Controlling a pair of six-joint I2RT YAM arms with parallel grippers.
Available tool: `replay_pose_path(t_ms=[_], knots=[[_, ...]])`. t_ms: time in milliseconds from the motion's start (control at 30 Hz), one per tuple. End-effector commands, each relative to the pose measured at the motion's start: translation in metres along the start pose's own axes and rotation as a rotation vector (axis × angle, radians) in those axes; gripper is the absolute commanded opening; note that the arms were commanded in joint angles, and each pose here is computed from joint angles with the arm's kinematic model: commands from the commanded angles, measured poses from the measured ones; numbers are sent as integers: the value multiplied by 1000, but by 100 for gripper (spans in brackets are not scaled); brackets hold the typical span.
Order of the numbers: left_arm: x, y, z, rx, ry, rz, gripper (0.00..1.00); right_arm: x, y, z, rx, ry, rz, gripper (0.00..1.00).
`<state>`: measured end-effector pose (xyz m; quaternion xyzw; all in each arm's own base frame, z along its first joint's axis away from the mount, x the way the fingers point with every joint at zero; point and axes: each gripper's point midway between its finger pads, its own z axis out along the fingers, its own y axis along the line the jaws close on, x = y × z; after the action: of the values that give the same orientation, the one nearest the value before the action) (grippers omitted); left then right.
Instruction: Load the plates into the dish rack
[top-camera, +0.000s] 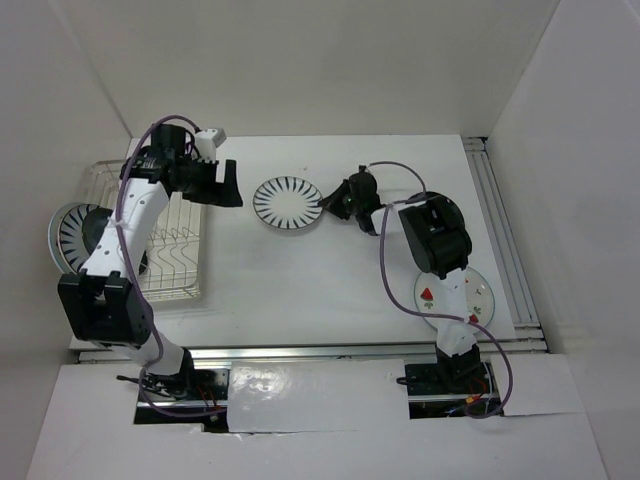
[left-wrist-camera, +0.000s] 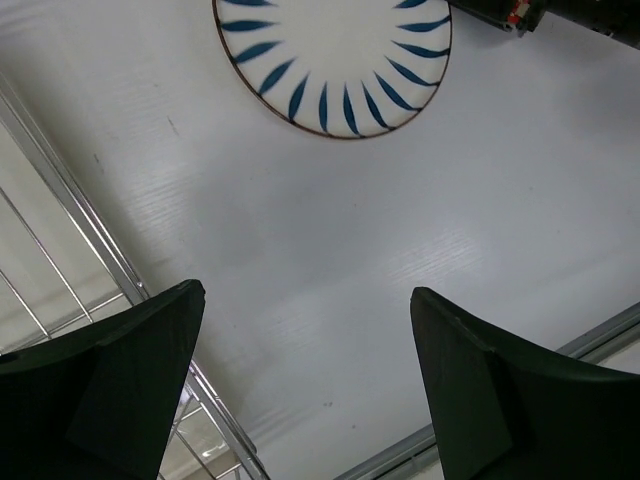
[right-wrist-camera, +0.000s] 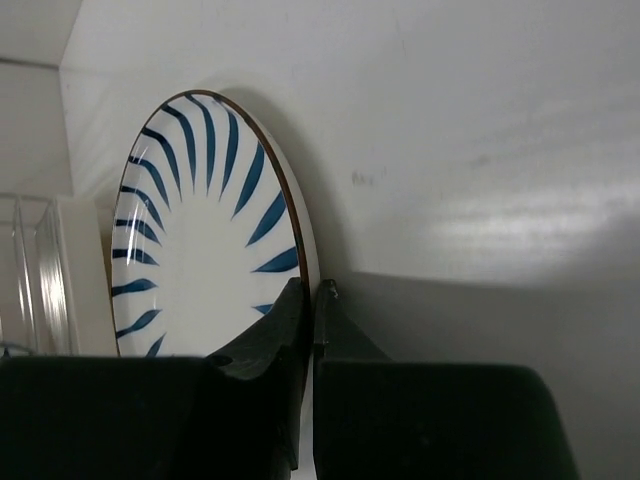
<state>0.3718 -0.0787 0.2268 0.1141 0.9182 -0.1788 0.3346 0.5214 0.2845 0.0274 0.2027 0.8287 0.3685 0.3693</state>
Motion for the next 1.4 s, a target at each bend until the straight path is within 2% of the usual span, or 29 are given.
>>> replay_pose_path(t_ms=[0,233,500,700,900,1033,1167,1200,1267,1367], knots=[[-19,-16,-2,59,-28,-1,96,13,29,-32,-131,92,27,0],[-4,-18,28,92,56,-5,96,20,93,-79,-350,120,47,0],[13,-7,39,46,110,-35,96,20,158,-130,-565,91,101,0],[17,4,41,20,123,-64,96,13,200,-162,-652,59,100,0],[12,1,29,85,94,-107,95,3,235,-185,-706,14,96,0],[14,-20,17,205,97,-109,81,12,247,-191,-738,7,85,0],[11,-31,6,275,87,-98,35,28,257,-196,-794,10,100,0],[12,-32,0,292,95,-105,17,33,257,-194,-795,10,102,0],[5,-38,-9,338,83,-83,0,32,258,-191,-800,4,93,0],[3,-41,-22,416,78,-102,0,37,267,-181,-786,23,53,0]])
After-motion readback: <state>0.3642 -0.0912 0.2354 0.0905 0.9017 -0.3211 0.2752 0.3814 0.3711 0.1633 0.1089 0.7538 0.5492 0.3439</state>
